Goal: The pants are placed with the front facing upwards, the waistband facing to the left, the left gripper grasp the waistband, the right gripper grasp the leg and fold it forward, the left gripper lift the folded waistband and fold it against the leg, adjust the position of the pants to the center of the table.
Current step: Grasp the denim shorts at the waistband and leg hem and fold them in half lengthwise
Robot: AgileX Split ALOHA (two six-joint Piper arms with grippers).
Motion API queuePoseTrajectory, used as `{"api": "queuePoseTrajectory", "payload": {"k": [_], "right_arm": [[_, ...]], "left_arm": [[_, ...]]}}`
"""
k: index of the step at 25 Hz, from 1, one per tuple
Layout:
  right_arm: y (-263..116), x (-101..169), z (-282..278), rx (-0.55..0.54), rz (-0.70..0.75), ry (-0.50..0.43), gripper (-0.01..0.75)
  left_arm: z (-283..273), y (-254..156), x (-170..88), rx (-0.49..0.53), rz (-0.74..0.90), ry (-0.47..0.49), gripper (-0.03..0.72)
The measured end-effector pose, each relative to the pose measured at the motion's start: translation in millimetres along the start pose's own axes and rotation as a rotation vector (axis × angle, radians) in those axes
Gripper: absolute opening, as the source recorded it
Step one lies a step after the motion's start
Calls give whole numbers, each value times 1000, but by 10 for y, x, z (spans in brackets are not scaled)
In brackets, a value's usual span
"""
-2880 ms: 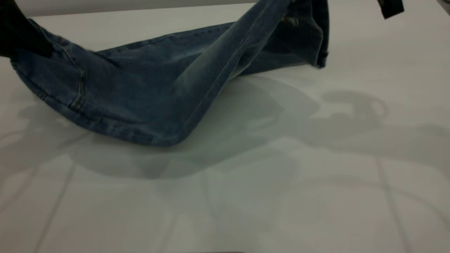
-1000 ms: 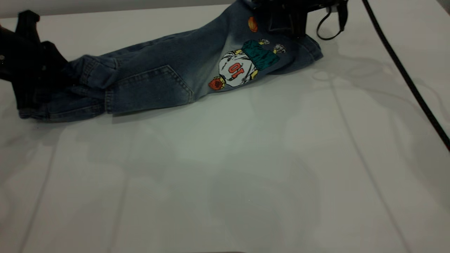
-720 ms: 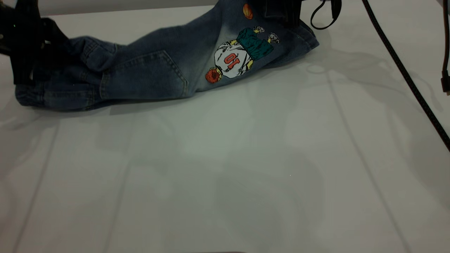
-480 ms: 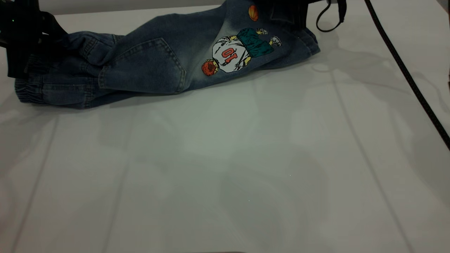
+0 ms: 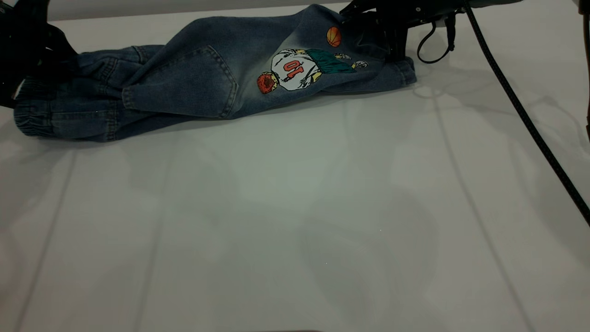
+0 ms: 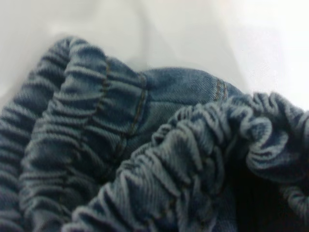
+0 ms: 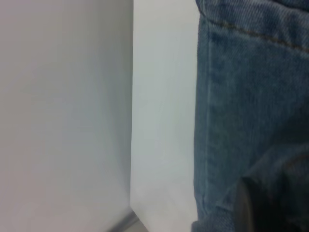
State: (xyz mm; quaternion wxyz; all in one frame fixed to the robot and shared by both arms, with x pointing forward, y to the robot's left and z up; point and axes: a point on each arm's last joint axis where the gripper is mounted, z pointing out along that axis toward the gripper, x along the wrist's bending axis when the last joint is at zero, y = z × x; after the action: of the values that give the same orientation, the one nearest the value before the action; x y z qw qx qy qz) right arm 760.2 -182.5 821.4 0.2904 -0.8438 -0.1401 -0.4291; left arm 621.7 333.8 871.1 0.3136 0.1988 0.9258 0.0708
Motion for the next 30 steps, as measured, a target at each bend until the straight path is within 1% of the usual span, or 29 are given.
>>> {"api": "queuePoseTrajectory", "payload": {"k": [4, 6, 8, 10, 14, 16, 18, 22, 25, 28, 30], "right_arm": [[-3, 8, -6, 13, -43, 5, 73], [-9, 11, -6, 19, -54, 6, 99], [-23, 35, -6, 34, -66, 15, 139], [-38, 68, -6, 47, -76, 25, 187], [-89, 206, -9, 88, -143, 68, 287], [-128, 310, -16, 116, -211, 103, 323], [-169, 408, -26, 142, -280, 137, 345], [-217, 533, -50, 177, -353, 180, 360], [-218, 544, -59, 186, -360, 184, 360], [-219, 539, -60, 193, -363, 182, 360], [-226, 541, -62, 201, -364, 185, 362]], "left_arm": [[0, 0, 0, 0, 100, 0, 104], [0, -4, -3, 4, 114, -4, 115], [0, -11, -10, 11, 115, -11, 143], [0, -20, -18, 21, 107, -21, 186], [-2, -37, -41, 42, 68, -42, 313], [-4, -31, -71, 45, 89, -56, 344], [-39, -15, -110, 38, 136, -72, 356], [-212, 69, -216, -20, 172, -95, 360], [-377, 144, -301, -72, 102, -114, 361], [-450, 157, -351, -70, 16, -144, 361], [-453, 139, -367, -49, -1, -161, 361]]}}
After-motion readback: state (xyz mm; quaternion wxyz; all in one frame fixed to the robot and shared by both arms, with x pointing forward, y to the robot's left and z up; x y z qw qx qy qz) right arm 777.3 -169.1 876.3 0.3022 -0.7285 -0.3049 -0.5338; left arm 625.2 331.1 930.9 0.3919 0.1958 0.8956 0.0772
